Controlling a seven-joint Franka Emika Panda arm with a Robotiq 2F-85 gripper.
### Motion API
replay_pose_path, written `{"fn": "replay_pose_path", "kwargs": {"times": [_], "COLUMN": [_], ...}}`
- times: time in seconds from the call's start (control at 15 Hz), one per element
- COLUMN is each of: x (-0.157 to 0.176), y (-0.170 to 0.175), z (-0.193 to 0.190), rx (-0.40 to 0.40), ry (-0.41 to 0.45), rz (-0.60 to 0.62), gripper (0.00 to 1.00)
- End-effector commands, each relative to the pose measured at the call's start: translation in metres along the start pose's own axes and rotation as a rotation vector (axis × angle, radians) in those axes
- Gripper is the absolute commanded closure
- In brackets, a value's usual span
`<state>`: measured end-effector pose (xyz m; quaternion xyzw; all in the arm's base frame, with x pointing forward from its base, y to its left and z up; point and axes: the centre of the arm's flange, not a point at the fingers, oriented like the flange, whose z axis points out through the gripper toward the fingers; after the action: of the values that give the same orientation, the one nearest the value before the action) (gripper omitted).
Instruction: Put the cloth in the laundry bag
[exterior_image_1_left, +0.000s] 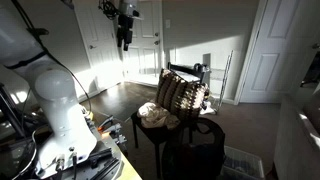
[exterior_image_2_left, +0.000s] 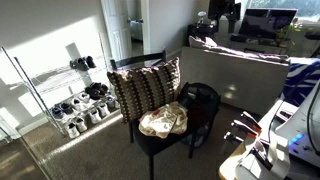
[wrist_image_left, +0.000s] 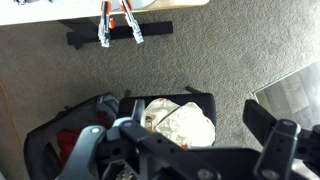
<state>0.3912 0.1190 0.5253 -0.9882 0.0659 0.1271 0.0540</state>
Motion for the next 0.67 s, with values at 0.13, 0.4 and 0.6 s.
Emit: {"fn": "replay_pose_path", "kwargs": {"times": [0.13,0.4,0.6], "x": [0.000,0.028,0.069], "y": [-0.006,-0.033,-0.052], "z": [0.001,0.024,0.070], "rx": [0.002,-0.014,-0.047], "ry": [0.009,0.078,0.130], "rz": [0.009,-0.010,-0.032], "gripper": [0.00,0.00,0.00]}}
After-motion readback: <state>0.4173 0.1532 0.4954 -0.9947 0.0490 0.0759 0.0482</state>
